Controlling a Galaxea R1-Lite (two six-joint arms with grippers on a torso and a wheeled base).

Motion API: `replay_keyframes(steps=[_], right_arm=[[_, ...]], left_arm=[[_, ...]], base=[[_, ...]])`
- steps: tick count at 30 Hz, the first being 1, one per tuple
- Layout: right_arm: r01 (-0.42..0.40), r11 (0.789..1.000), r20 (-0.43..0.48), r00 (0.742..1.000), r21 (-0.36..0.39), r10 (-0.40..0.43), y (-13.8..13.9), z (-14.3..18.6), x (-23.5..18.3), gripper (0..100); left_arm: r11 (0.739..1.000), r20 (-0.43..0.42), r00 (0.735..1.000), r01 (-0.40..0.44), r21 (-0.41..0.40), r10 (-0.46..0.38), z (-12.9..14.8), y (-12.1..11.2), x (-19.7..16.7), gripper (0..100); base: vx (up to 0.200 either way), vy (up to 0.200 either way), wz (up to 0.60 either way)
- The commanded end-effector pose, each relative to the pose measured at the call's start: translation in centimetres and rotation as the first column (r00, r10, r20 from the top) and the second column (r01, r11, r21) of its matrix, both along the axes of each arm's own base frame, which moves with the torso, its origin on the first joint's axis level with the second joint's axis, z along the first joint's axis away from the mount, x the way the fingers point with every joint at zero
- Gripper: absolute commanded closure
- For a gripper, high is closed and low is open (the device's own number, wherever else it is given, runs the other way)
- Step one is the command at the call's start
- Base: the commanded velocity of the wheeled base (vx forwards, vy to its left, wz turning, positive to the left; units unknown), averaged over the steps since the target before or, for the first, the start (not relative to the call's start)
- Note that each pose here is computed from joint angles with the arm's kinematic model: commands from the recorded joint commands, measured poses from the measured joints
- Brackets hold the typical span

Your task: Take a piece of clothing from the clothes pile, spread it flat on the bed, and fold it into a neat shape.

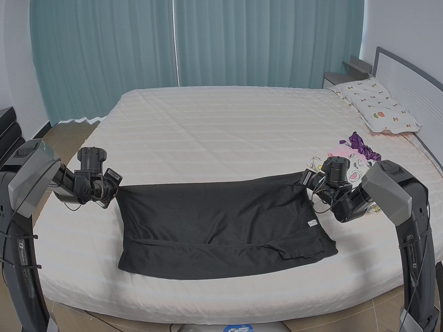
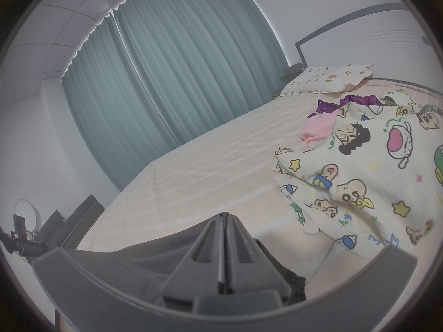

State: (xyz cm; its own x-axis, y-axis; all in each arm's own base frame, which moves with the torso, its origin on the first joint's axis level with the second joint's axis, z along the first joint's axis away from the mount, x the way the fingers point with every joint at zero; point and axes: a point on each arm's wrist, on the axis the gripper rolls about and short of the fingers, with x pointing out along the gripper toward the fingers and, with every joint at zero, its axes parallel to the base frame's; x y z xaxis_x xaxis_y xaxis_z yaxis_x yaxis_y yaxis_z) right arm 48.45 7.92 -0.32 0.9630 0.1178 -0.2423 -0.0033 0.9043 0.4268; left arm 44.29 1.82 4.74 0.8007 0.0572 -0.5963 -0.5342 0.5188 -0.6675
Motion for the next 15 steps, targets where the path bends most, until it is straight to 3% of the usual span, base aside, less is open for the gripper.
replay_keyframes(steps=[1,7,15], right_arm=[[-0.005,1.0,-0.008,1.0,-0.002,0.005,-0.1,0.2,-1.4,100],[-0.015,1.0,-0.015,1.0,-0.006,0.014,0.0,-0.5,-3.4,100],[-0.027,0.999,-0.081,0.996,-0.027,0.025,-0.6,-1.4,-6.5,100]], left_arm=[[1.0,-0.01,1.0,-0.001,0.009,0.001,0.2,0.2,-0.6,100],[1.0,-0.05,0.999,0.006,0.003,-0.006,-0.1,0.0,-2.2,100],[1.0,-0.157,0.987,0.025,0.007,-0.023,-2.4,-0.2,-4.4,100]], base=[[0.0,0.0,0.0],[0.0,0.0,0.0],[0.0,0.0,0.0]])
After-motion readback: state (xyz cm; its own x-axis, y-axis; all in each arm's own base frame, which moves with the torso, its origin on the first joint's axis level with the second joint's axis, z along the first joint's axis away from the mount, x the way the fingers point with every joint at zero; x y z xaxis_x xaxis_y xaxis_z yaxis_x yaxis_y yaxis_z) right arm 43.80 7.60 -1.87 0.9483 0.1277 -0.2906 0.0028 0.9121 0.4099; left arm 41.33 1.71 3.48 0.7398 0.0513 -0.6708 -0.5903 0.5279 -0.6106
